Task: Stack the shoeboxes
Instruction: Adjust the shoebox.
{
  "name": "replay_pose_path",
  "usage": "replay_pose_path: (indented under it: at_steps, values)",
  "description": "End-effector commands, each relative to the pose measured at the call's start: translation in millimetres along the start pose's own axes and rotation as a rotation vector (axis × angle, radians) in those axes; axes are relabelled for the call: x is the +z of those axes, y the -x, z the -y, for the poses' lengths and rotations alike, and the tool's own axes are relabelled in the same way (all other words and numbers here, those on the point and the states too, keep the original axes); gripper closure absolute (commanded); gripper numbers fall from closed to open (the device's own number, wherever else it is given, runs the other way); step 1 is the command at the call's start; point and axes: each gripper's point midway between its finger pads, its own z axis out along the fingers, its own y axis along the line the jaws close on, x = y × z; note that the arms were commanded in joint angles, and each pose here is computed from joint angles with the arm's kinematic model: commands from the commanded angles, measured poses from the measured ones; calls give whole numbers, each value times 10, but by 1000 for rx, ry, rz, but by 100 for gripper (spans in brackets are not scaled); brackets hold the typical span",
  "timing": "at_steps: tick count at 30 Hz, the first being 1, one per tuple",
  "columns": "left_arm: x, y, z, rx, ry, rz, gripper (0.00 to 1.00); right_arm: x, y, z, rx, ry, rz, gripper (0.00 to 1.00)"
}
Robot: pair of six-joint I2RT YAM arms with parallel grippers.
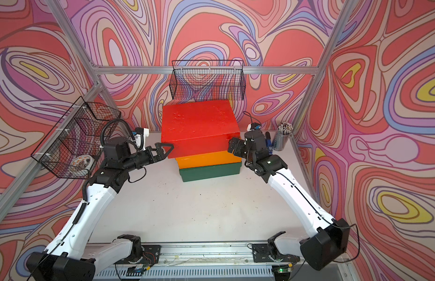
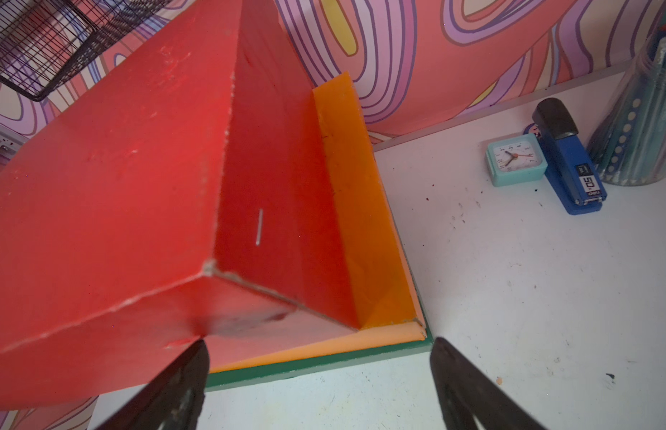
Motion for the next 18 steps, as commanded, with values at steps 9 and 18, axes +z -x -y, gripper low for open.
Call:
replay_pose_path:
  at_steps: [9, 18]
  values:
    - [-441, 156, 167, 84, 48, 159, 0, -456, 244, 7, 31, 30, 118, 5]
    - [-543, 233, 159, 89, 99, 196, 0, -803, 332, 183, 71, -5, 226, 2]
